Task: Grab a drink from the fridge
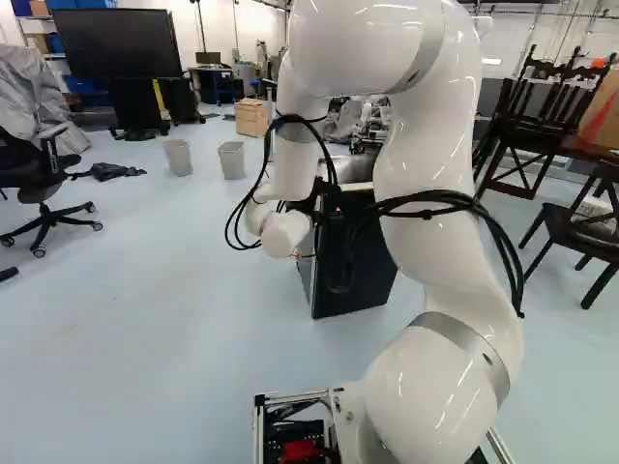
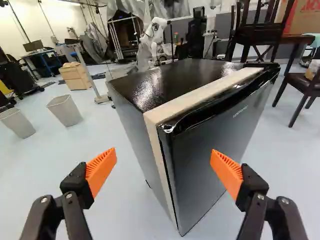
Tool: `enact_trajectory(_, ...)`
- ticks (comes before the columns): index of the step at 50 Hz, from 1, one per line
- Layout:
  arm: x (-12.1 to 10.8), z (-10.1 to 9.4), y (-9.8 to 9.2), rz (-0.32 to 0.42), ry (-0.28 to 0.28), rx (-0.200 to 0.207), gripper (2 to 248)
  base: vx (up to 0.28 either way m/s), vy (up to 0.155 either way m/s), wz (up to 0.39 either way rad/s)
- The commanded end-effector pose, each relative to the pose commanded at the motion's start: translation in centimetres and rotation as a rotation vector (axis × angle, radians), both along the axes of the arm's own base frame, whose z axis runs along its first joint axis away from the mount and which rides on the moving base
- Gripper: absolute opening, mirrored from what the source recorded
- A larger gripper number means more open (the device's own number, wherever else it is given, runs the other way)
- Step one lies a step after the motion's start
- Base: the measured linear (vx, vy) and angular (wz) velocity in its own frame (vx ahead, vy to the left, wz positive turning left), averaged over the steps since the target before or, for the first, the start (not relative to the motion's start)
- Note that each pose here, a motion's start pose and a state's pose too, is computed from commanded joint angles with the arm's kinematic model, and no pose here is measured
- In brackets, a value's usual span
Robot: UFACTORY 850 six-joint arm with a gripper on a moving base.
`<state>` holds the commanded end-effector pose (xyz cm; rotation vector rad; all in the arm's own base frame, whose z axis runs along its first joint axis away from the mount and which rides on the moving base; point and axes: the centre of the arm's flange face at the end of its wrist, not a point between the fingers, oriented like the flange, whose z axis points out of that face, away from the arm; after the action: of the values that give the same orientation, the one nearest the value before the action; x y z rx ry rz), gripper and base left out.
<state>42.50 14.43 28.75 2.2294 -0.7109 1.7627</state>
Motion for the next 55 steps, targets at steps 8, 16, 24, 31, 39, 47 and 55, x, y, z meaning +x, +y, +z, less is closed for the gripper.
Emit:
enact_trajectory(8, 0.4, -0.1, 0.2, -0.017, -0.003, 0.005, 247, 0.0, 0.0, 0.0)
enact_trajectory(16, 0.8, -0.1, 0.4, -0.034, -0.006, 0.01, 247, 0.0, 0.0, 0.0)
enact_trajectory(24, 1.2, -0.2, 0.6, -0.053, -0.01, 0.016, 247, 0.0, 0.0, 0.0)
enact_trajectory(31, 1.6, -0.3, 0.7, -0.071, -0.013, 0.021, 247, 0.0, 0.0, 0.0)
enact_trajectory(39, 2.0, -0.4, 0.8, -0.097, -0.016, 0.028, 247, 0.0, 0.0, 0.0)
enact_trajectory(47, 2.4, -0.5, 0.9, -0.123, -0.018, 0.034, 247, 0.0, 0.0, 0.0)
enact_trajectory(55, 2.6, -0.5, 1.0, -0.148, -0.02, 0.041, 247, 0.0, 0.0, 0.0)
